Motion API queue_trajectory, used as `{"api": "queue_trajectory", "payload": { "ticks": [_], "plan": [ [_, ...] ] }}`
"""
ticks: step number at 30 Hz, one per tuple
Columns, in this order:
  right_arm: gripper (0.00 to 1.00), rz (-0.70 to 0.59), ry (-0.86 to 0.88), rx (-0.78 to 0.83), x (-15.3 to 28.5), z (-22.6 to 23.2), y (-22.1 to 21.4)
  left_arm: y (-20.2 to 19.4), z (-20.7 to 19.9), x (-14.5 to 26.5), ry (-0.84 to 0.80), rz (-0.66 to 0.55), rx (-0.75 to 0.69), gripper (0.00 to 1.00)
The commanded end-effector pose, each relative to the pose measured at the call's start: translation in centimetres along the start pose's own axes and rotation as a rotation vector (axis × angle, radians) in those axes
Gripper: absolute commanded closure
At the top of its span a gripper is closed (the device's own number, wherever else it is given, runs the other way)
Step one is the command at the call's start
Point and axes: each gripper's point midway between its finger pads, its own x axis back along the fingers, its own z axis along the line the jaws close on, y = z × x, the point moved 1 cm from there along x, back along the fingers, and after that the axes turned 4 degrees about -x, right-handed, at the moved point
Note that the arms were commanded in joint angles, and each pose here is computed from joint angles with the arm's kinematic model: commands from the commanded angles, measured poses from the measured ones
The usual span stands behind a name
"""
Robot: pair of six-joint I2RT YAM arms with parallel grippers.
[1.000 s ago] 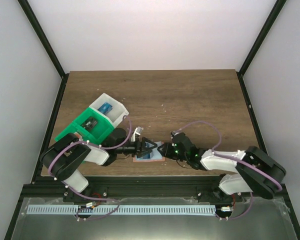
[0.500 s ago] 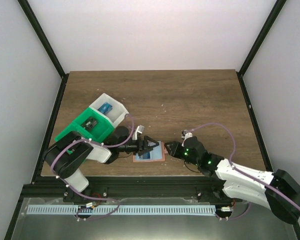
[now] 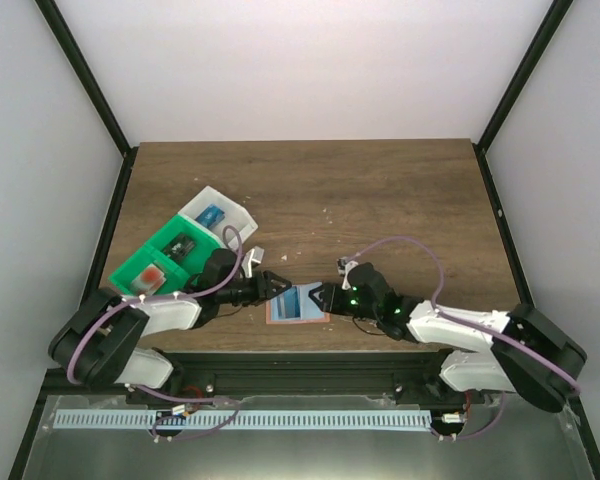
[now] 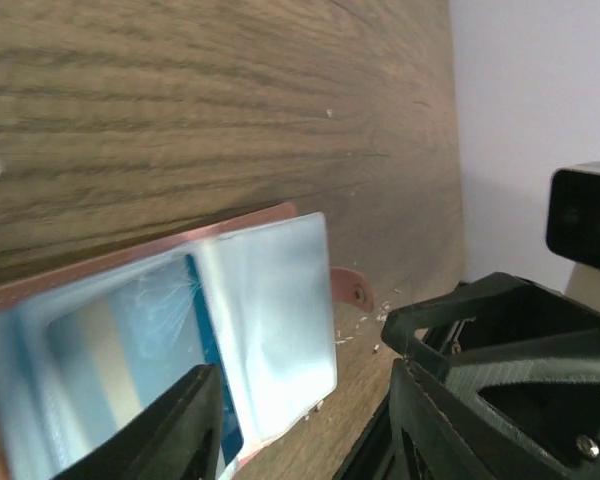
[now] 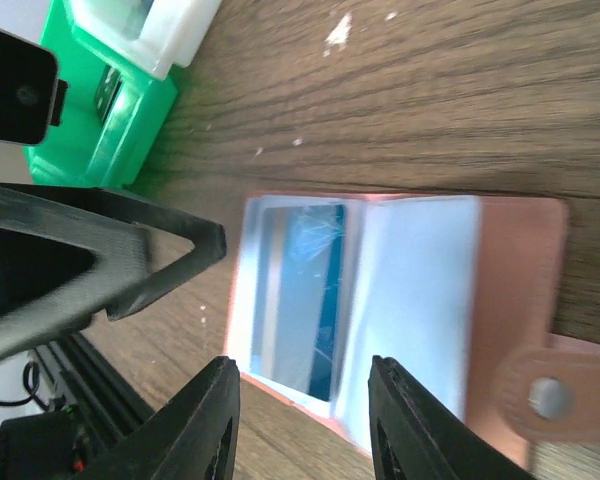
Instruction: Take the credit cards out of the card holder
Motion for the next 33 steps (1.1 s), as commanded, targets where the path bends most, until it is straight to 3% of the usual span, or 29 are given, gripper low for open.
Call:
{"api": "queue_trajectory", "payload": {
  "ticks": [1,8,9,33],
  "plan": [
    [0.63,0.054,0.092,0.052,-1.3,3.4,-0.2,-1.4,2.6,1.1,0.132,0.017,-0.02,0.62],
    [0.65,0.134,0.079,0.052,-3.9,3.3,-1.2,-2.2,3.9,2.3,0.2,0.0,-0.033,0.99],
    [0.66,0.138,0.074,0.05,-4.1,3.3,-1.2,-2.4,4.0,2.3,0.197,0.003,-0.032,1.0],
    [0.68,0.216,-0.057,0.004,-6.9,-0.8,-3.3,-4.0,6.2,1.5,0.217,0.054,0.019,1.0]
  ]
}}
